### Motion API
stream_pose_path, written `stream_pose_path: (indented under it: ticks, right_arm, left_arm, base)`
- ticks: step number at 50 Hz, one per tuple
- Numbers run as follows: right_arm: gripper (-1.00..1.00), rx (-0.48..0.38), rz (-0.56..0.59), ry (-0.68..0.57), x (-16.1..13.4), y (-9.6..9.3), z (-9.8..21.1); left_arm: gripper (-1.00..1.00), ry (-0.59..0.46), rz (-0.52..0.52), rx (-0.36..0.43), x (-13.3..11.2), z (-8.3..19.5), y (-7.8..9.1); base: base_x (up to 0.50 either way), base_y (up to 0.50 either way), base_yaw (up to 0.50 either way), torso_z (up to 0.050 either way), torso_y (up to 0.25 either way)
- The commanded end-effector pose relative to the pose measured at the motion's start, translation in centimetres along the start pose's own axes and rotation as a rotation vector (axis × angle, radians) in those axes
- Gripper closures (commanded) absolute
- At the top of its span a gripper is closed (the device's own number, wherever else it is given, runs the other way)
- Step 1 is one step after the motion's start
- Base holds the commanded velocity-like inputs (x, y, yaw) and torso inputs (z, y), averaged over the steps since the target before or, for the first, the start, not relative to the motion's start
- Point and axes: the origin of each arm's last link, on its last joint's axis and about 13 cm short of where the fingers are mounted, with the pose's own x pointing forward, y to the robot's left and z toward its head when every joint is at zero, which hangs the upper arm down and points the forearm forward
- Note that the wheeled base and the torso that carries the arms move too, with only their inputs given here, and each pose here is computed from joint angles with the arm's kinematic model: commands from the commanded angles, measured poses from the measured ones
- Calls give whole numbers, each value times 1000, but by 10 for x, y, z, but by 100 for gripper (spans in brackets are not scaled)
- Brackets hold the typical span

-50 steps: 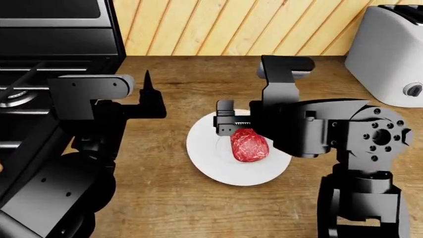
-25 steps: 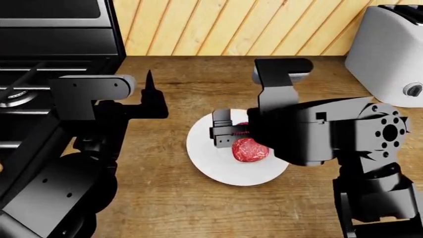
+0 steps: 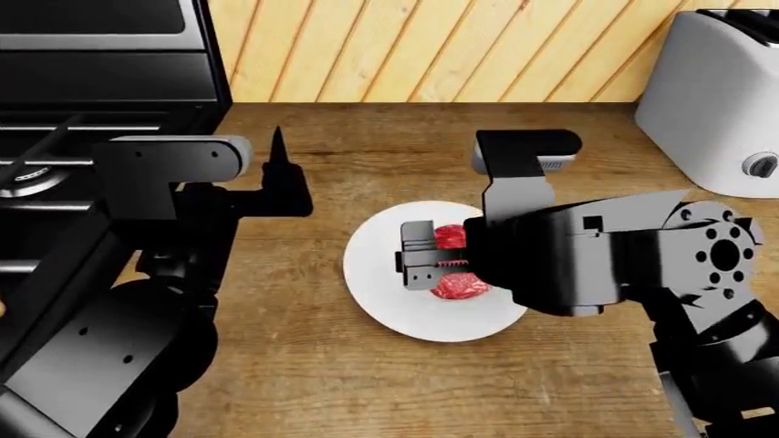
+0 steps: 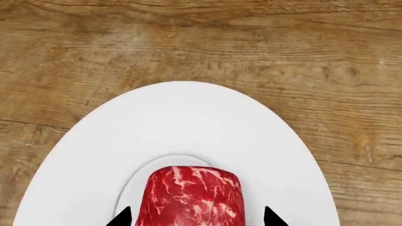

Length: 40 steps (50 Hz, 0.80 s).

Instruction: Frozen meat rests on a plate on the counter. Retrieve the meat and place it in a pot on a burner. Then turn the burner on.

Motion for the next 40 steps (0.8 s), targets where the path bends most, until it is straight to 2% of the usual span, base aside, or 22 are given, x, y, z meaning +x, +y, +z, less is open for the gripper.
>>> stream_pose_path:
  ticks: [1,5,6,24,40]
  right_arm:
    - [-100,3,-7,42,12,-3,-4]
    - [-100,-1,2,43,15,-2,-3]
    - [100,-4,4,40,16,-2,-2]
    - [100,1,-11,-67,-4,-2,6]
    - [100,-51,-73,-370,-57,4,43]
  left_arm:
    - [-100,2,-1,3,0,-1,0]
    - [-100,4,0,4,0,-2,0]
    - [-100,4,1,4,0,-2,0]
    - [-100,-5,-3,0,-1,1,-1]
    - [-100,-46,8,1,-2,15,2]
  base:
    - [0,0,0,0,0]
    - [0,0,0,0,0]
    - [0,0,0,0,0]
    - [1,0,0,0,0]
    - [0,0,0,0,1]
